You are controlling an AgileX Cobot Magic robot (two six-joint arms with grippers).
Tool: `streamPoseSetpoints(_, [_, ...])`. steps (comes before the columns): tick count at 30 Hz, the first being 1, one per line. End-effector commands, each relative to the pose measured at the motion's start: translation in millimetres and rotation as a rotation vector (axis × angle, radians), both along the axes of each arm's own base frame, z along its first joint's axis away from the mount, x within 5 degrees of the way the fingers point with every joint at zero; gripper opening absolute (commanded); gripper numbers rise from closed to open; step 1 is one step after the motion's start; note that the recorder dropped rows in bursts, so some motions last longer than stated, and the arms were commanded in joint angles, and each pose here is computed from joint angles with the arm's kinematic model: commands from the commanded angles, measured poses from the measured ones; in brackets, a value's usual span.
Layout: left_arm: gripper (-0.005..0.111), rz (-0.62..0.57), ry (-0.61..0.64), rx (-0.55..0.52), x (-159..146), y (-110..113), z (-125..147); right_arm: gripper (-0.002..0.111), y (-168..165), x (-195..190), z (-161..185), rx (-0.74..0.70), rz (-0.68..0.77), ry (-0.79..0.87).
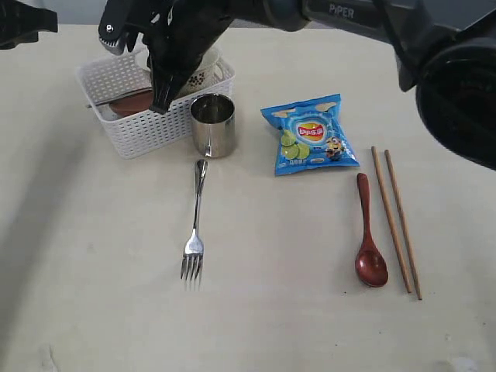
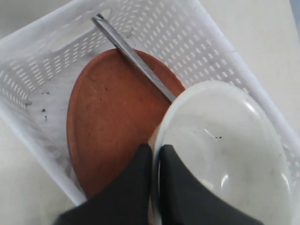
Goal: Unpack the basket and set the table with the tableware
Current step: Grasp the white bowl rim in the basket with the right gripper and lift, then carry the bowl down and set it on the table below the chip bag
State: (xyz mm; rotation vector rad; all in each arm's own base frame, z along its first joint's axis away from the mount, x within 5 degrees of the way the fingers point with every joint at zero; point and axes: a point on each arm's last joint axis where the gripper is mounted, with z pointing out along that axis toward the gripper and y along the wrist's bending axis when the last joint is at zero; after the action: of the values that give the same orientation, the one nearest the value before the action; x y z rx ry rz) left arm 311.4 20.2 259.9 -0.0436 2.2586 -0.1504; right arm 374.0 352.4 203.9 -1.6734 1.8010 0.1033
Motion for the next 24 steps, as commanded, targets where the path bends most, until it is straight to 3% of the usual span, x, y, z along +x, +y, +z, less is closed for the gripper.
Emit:
streamPoseSetpoints(1, [0.0, 0.014, -0.01, -0.004, -2.2, 1.2, 1.6, 0.0, -6.1, -3.6, 43.0, 0.047, 0.005, -0.084])
streamPoseSetpoints(9, [0.0, 0.014, -0.01, -0.004, -2.2, 1.2, 1.6, 0.0, -19.7, -44.6, 116.8, 0.052, 0.041, -0.086])
streamPoseSetpoints(13, [0.0, 0.033, -0.014, -0.041, -1.8, 0.5, 2.2, 0.0, -36.0, -67.4, 141.0, -0.021, -0.099, -0.019])
streamPoseSetpoints(18, [0.0, 0.031, -0.014, -0.042, -1.9, 0.3, 2.1, 0.0, -48.0, -103.8, 161.9, -0.154, -0.25, 0.012])
streamPoseSetpoints(20, [0.0, 0.028, -0.01, -0.043, -2.1, 0.0, 1.9, 0.0, -45.4, -119.4, 166.7, -0.146, -0.264, 0.034])
streamPoseSetpoints(24, [0.0, 0.024, -0.005, -0.046, -2.4, -0.4, 1.6, 0.0, -47.7, -161.9, 148.1, -0.211, -0.322, 0.024])
